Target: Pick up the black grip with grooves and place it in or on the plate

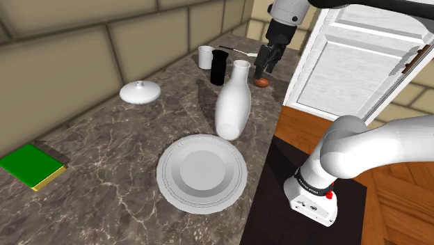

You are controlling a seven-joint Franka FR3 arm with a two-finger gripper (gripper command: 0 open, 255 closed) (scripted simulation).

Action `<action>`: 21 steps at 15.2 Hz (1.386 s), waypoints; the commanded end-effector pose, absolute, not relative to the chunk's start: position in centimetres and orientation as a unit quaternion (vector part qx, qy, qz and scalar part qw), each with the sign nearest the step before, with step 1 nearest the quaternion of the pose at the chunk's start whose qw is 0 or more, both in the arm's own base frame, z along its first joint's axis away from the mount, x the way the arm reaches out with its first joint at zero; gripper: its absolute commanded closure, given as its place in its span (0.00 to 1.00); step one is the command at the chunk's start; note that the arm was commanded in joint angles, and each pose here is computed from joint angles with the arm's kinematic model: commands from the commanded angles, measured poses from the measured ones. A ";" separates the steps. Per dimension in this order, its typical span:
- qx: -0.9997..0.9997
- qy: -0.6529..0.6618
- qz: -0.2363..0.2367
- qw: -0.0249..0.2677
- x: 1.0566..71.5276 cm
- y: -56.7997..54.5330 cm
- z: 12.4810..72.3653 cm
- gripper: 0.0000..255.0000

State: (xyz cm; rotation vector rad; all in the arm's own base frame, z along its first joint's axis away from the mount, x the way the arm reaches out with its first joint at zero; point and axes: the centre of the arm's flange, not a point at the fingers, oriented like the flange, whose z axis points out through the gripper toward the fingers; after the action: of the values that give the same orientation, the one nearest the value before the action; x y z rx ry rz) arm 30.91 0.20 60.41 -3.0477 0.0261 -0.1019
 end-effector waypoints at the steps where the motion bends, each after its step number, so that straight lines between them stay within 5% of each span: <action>1: -0.998 0.009 -0.033 0.046 30.9 0.2 60.4 0.00; 21: -0.996 0.094 -0.003 0.006 56.9 -6.8 60.3 0.00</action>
State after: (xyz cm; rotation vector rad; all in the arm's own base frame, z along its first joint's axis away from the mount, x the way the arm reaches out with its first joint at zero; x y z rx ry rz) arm 55.61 -6.27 60.63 -3.1118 0.2804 -0.0138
